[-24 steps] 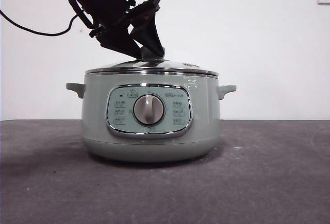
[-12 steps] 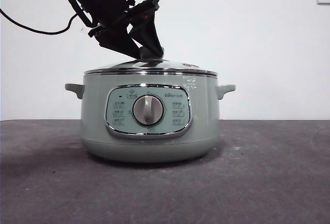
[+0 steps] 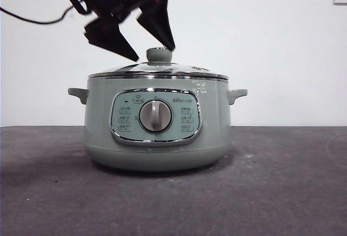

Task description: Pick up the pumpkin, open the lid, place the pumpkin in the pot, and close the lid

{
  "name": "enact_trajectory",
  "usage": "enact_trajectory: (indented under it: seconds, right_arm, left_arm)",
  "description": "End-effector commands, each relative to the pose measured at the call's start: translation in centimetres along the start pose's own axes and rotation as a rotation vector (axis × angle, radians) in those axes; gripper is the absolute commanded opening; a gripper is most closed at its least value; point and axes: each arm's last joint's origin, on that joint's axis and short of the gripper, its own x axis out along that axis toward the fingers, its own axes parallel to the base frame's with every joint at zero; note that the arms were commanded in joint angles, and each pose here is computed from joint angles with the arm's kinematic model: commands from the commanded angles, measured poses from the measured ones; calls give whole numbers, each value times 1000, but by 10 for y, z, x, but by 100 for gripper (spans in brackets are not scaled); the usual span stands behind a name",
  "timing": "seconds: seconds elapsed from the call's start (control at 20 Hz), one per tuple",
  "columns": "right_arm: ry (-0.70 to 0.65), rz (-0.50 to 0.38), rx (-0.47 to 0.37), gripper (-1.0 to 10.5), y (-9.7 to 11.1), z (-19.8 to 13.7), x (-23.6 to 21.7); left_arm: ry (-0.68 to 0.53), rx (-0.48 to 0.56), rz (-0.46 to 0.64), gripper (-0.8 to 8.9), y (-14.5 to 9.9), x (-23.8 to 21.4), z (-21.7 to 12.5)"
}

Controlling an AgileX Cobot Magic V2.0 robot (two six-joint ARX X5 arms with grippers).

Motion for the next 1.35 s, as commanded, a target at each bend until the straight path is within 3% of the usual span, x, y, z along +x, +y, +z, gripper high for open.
enact_trajectory:
  seconds: [0.05,0.3,0.45,0.6,0.65,0.7,0.75,1.35]
  right_arm:
    - [21,46,10,657,1,-1,3]
    - [120,124,34,651,2,-6,12]
    - [184,138,51,496,2,-10,14]
    - [231,204,58,263,4,-14,14]
    - [240,210,55,146,4,-15,14]
    - [246,208,56,14,4,-16,14]
    - [250,209,51,-14,4,-16,13]
    - [243,198,59,2,4,-16,13]
  left_arm:
    - [4,-2,-5,544,-5,-18,-1]
    - [31,-10,-118,531,-21,-87,-8]
    - [35,-19,-181,491,-31,-127,-17]
    - [43,-28,-223,48,-39,-158,-28]
    - [39,-27,-234,-12,-41,-166,-30]
    - [34,-26,-247,-6,-43,-173,-33]
    - [29,-25,-251,-6,-44,-178,-34]
    - [17,-22,-265,-4,-46,-185,-37]
